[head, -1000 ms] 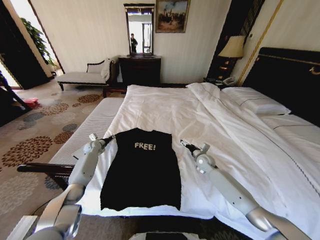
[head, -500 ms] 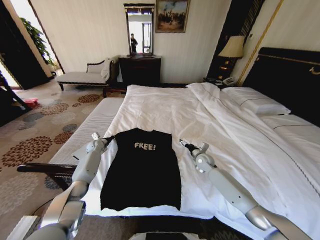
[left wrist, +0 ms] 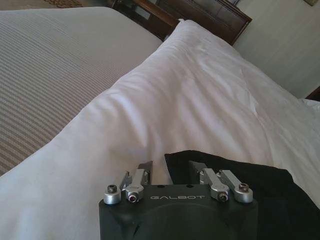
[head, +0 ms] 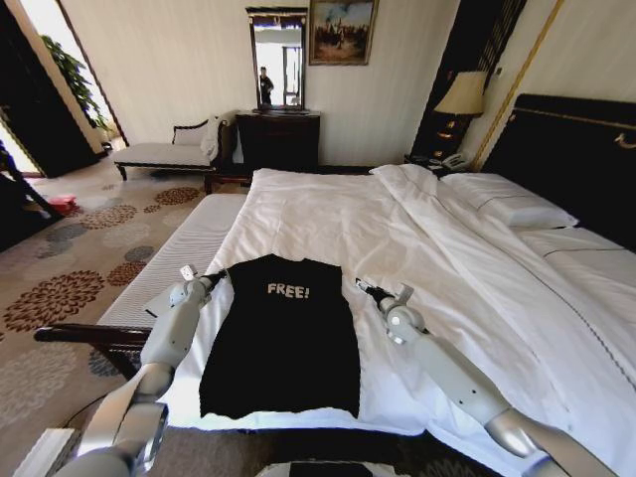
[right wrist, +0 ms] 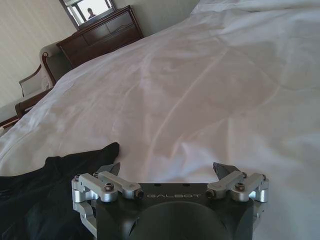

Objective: Fold the clothes on the bed.

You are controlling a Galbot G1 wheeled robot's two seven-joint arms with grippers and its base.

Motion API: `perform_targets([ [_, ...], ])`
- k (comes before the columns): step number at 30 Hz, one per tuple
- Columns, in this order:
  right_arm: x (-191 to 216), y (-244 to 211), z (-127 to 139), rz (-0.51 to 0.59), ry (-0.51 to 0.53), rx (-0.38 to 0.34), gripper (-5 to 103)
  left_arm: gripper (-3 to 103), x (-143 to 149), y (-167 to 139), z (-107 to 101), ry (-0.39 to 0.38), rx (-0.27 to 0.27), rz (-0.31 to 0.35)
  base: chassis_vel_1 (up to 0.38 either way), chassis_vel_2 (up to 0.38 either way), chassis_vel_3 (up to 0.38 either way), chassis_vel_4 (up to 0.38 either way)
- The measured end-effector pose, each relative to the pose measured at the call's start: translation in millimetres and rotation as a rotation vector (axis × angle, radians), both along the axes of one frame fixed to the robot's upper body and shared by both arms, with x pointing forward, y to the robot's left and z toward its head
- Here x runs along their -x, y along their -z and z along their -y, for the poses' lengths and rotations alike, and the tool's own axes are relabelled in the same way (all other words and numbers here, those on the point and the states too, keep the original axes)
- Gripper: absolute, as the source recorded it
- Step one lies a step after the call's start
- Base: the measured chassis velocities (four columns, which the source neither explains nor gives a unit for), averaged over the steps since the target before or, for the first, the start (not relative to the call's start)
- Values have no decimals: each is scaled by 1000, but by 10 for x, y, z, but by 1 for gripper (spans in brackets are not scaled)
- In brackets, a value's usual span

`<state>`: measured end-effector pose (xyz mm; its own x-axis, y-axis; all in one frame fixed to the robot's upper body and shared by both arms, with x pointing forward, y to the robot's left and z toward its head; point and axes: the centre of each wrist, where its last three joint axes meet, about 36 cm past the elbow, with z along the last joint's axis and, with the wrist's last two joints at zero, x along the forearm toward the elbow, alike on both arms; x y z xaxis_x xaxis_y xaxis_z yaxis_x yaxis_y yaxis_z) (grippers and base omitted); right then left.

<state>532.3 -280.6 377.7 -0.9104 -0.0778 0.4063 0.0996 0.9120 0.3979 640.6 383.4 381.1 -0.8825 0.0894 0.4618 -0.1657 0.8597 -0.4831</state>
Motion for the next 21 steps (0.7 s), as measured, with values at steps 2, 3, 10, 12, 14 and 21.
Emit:
perform_targets([
  [2,5,2,11,-1,1,2,100,52,-9,0,14,2,-1,2,0,0,0,0],
  [3,6,1,15,-1,2,2,100,57,-14,1,23,3,-2,2,0,0,0,0],
  [10,6,-7,20,1,2,3,100,79,-41,19,76,12,-3,8,0,0,0,0],
  [12,2,-13,24,2,2,4,100,80,-52,32,103,14,-4,10,0,0,0,0],
  [14,-1,-18,25,3,2,5,100,80,-56,38,115,15,-5,10,0,0,0,0],
  [21,-25,-44,23,7,-1,6,100,47,-65,72,139,20,-5,14,0,0,0,0],
])
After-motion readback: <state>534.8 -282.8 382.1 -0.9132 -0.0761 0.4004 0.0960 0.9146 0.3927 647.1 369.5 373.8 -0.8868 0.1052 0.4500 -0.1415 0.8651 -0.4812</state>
